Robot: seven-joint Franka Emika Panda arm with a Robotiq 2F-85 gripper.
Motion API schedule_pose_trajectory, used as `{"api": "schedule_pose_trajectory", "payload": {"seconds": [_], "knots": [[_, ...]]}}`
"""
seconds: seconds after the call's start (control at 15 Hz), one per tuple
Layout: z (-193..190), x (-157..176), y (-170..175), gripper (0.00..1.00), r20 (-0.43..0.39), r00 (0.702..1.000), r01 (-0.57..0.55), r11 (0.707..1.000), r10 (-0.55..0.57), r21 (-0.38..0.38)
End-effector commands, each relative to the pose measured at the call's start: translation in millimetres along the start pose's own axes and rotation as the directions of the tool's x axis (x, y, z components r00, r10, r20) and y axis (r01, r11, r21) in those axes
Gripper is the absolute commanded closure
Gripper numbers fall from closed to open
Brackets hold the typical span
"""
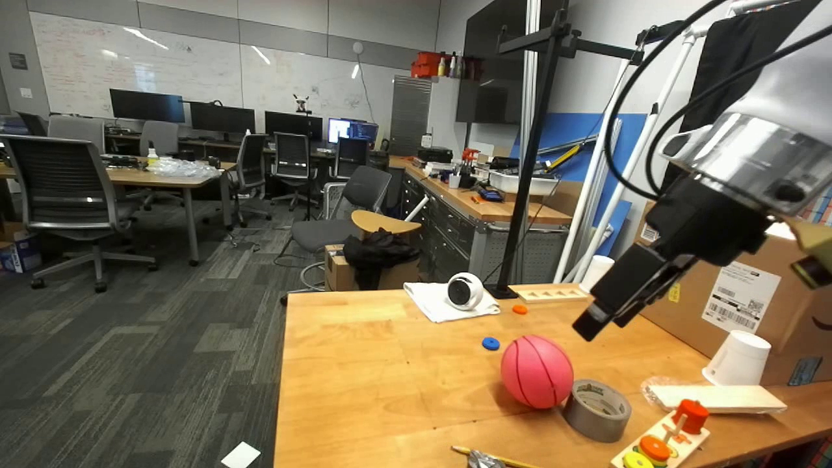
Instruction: Push the basketball between the two cups
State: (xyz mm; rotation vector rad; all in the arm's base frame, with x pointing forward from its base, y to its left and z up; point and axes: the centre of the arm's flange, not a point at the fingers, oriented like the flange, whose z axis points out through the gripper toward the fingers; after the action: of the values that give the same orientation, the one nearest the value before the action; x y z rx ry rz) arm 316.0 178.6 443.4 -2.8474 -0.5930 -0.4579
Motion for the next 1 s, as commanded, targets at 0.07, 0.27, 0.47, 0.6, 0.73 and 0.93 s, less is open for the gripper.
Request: {"api": "schedule_pose_trajectory", "payload": {"seconds": [0.07,0.27,0.47,0.6,0.73,0.93], "knots": [[67.0,60.7,-28.9,0.0,-0.005,0.997,0.08,0.994,-0.08,0.068],[112.4,78.2,-42.3,0.0,0.04,0.995,0.084,0.988,-0.09,0.133],[149.4,89.1,-51.5,0.0,0.073,0.989,0.109,0.975,-0.125,0.192],[167.1,93.0,-49.4,0.0,0.102,0.983,0.126,0.97,-0.15,0.21],[182.7,90.4,-38.4,0.0,0.133,0.978,0.127,0.969,-0.157,0.212],[201.8,77.3,-10.7,0.0,0.182,0.973,0.103,0.975,-0.139,0.198]]}}
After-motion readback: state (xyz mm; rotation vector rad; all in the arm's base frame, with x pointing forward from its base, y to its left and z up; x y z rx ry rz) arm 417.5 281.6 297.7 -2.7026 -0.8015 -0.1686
